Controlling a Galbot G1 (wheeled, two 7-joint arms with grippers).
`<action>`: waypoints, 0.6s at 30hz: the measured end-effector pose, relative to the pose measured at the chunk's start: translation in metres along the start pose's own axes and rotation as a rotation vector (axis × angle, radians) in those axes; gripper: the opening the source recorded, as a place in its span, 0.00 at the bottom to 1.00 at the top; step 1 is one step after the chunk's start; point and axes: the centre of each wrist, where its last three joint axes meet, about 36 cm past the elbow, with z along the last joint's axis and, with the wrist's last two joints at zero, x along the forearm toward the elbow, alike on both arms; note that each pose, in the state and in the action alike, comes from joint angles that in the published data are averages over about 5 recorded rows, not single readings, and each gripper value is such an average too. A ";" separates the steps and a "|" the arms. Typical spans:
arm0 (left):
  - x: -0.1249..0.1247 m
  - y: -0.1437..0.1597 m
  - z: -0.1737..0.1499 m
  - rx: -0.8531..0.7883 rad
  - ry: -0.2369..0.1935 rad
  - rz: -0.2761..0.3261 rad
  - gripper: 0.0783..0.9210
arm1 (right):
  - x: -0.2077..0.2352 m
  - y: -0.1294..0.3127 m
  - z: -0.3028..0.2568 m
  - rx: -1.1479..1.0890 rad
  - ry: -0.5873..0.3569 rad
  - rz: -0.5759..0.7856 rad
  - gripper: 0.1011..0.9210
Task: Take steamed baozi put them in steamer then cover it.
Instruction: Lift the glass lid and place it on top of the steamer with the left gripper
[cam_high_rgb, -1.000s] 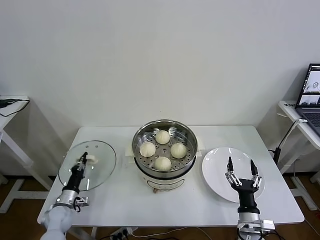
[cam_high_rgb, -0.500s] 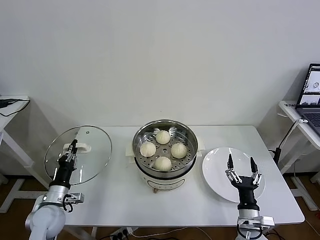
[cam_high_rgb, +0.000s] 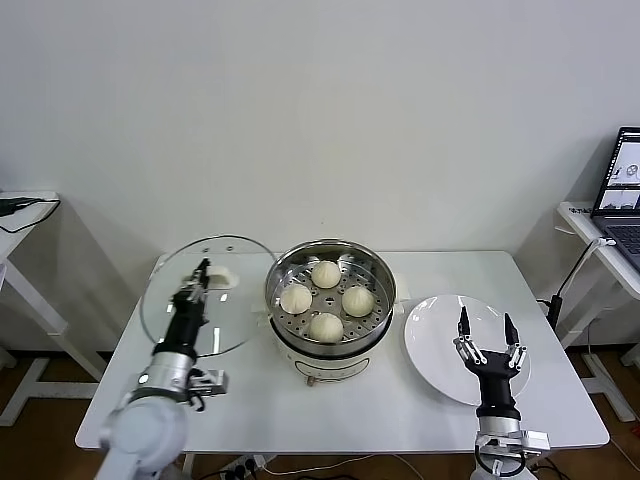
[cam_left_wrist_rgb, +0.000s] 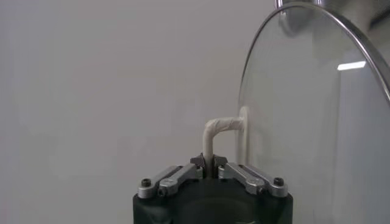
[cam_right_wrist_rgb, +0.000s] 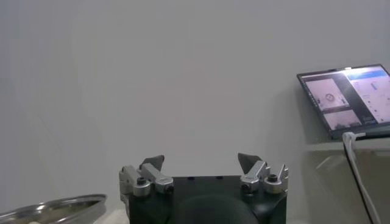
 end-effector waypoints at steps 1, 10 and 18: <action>-0.002 0.001 -0.008 0.003 -0.006 0.004 0.13 | 0.001 0.000 0.000 0.001 0.000 0.002 0.88; -0.020 0.007 -0.080 0.024 -0.048 0.017 0.13 | 0.004 -0.001 0.001 0.008 -0.002 0.016 0.88; -0.036 0.006 -0.131 0.019 -0.074 0.014 0.13 | 0.007 0.003 0.006 0.010 0.000 0.020 0.88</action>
